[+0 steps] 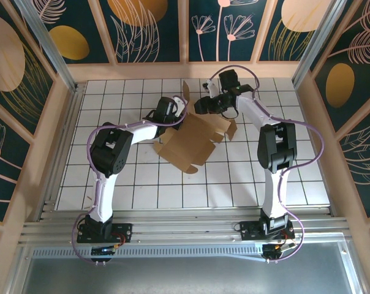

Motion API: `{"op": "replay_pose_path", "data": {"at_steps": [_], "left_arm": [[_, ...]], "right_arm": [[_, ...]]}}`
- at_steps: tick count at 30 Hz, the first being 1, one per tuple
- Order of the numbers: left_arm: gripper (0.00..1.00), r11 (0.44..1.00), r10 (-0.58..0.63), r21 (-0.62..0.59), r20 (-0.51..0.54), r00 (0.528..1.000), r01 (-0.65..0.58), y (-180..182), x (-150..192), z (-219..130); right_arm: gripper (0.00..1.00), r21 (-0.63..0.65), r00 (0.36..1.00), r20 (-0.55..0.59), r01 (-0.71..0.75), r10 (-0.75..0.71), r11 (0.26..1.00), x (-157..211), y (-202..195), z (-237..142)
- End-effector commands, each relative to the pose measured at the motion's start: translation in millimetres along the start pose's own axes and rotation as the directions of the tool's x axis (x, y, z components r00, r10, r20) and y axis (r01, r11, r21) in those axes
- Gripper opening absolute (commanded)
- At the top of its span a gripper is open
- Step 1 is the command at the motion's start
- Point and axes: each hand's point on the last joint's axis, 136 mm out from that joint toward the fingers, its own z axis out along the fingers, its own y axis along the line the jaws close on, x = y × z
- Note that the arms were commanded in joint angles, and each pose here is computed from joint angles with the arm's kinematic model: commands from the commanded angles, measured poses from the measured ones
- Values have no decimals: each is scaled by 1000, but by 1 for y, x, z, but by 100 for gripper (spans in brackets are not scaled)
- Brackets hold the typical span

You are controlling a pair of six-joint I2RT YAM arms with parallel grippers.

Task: Fold the paper box

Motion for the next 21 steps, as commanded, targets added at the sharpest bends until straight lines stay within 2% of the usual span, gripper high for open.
{"op": "replay_pose_path", "data": {"at_steps": [1,6,11,13,15,18,19,21], "left_arm": [[29,968,101,231,-2,995,-98,-61,2,-1],[43,913,-2,406,79,997,-30,-87,-25,-21],[48,905,-95,422,86,992,50,-77,-29,-19],[50,892,-165,442,117,979,98,-67,-37,-29],[52,866,-270,476,182,946,155,-51,-53,-52],[55,824,-458,493,290,840,279,-11,-71,-99],[55,813,-515,463,288,807,354,6,-69,-105],[48,788,-602,334,237,763,518,39,-57,-100]], "right_arm": [[55,35,1000,27,-14,13,999,-3,-9,4],[55,37,1000,26,-15,14,999,-2,-9,3],[55,38,999,31,-16,15,999,-2,-8,1],[55,38,999,34,-14,12,999,-2,-8,0],[55,41,999,36,-15,14,999,-2,-9,-1],[55,41,999,34,-16,14,999,0,-9,0],[55,44,999,32,-18,17,999,0,-9,0],[55,46,999,34,-17,15,999,1,-10,-1]]}}
